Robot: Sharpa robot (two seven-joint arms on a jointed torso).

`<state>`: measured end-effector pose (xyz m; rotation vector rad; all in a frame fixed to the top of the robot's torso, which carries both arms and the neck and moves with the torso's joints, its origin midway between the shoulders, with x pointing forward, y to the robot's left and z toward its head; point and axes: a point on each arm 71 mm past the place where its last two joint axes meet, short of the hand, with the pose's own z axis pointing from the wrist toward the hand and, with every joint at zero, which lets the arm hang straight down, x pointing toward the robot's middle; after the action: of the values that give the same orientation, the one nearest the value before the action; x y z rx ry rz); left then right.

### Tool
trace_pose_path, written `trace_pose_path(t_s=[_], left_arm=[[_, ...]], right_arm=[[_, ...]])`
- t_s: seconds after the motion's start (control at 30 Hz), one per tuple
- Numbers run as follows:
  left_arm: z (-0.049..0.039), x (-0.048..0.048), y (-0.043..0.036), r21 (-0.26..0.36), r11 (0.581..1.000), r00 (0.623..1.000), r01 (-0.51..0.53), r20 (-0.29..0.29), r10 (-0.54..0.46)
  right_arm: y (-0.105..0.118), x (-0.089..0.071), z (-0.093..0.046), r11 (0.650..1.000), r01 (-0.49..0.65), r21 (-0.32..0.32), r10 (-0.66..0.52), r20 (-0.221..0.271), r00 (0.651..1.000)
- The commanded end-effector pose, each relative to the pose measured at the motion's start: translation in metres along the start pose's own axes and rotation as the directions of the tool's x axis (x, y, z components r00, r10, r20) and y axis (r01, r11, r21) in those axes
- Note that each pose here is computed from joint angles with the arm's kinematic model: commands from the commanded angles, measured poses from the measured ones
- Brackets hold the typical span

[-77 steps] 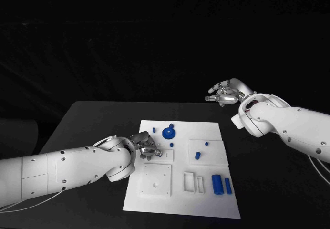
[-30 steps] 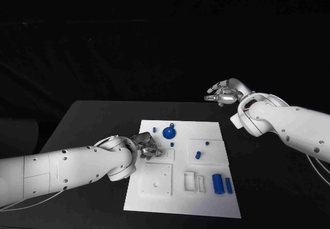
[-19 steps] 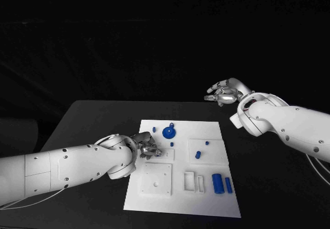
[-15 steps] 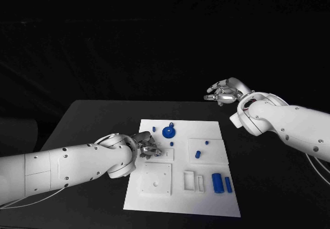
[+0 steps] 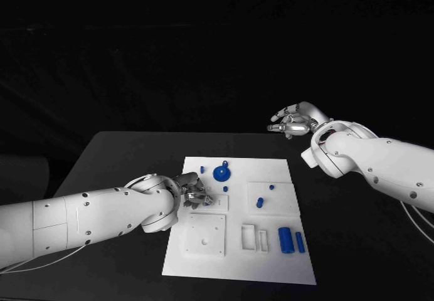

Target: Assemble the parts on the task board

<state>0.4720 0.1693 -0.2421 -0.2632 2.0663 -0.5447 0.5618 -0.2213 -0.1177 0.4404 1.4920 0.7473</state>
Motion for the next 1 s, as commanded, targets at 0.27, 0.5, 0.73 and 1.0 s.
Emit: trace_pose_path(t_s=[0.27,0.5,0.73,1.0], left_arm=[[-0.0009,0.0077,-0.0078,0.008,1.0,0.996,-0.001,-0.085,0.001],[-0.0028,0.0013,-0.0137,0.017,1.0,0.994,0.004,-0.106,-0.002],[-0.0038,-0.0072,-0.0173,0.011,1.0,0.985,-0.013,-0.173,0.015],[-0.0001,-0.0177,-0.0176,-0.003,1.0,0.983,-0.013,-0.185,0.012]], right_arm=[[0.001,0.001,0.0,1.0,0.002,-0.006,-0.003,-0.014,1.0],[0.0,0.001,0.001,1.0,0.003,-0.005,-0.003,-0.015,1.0],[-0.001,0.003,0.001,1.0,0.001,-0.002,-0.001,-0.02,1.0],[-0.001,0.005,0.002,1.0,-0.002,-0.002,0.002,-0.025,1.0]])
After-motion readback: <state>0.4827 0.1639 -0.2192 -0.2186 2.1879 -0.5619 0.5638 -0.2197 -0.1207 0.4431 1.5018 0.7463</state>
